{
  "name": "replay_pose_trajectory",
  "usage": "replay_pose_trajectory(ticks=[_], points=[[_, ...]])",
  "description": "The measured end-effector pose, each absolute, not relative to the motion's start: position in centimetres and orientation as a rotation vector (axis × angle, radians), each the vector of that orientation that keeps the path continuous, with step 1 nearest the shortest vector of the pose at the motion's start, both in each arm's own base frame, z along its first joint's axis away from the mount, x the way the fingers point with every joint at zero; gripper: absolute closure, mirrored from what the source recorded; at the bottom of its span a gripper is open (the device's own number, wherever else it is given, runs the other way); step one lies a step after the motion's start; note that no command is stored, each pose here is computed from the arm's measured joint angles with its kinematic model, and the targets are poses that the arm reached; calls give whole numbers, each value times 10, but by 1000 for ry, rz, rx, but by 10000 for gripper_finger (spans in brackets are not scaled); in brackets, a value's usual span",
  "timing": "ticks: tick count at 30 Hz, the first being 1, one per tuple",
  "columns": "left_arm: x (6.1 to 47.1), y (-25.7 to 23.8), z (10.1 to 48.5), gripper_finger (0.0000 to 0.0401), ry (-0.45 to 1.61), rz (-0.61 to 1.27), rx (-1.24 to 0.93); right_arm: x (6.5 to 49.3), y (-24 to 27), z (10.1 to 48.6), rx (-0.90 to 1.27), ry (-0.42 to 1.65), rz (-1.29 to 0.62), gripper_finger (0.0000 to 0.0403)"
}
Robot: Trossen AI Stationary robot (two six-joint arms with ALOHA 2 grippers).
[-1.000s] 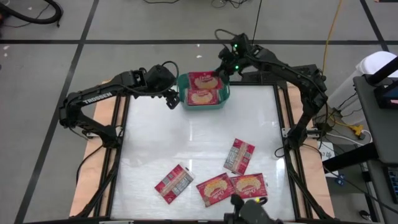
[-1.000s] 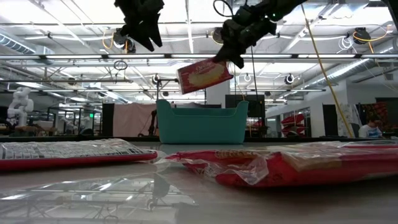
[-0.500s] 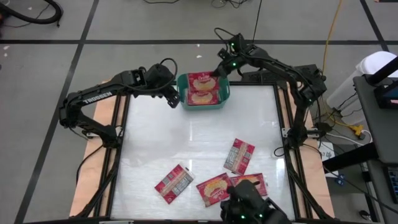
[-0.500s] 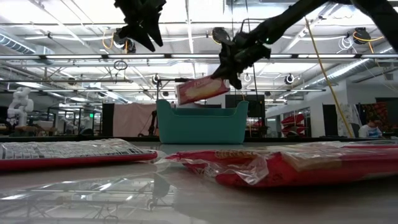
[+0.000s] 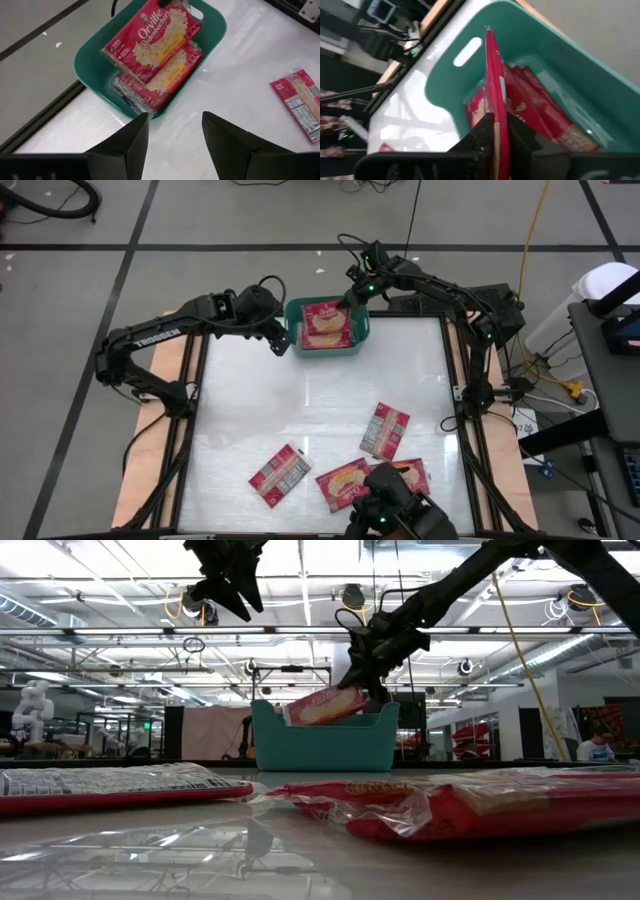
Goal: Sort popcorn bags into baskets
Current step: Put the red popcorn pack into the green bin
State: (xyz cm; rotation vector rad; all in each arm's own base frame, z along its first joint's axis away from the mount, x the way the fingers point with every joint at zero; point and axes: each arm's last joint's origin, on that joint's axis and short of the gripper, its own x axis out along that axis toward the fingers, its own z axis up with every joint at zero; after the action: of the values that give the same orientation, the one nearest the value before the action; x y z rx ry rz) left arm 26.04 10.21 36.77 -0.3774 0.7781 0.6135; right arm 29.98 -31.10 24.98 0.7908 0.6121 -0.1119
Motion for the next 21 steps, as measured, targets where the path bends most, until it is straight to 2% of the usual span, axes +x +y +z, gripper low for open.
replay_pose_trajectory(ticks=[10, 15, 21], points=[[260, 102, 368, 215, 788, 600, -347, 296, -307, 242, 759, 726, -211, 317], [261, 102, 367, 215, 789, 588, -353, 297, -308, 243, 752, 718, -236, 289], [260, 100, 366, 215, 804, 583, -361, 302, -297, 259, 772, 662, -163, 279]])
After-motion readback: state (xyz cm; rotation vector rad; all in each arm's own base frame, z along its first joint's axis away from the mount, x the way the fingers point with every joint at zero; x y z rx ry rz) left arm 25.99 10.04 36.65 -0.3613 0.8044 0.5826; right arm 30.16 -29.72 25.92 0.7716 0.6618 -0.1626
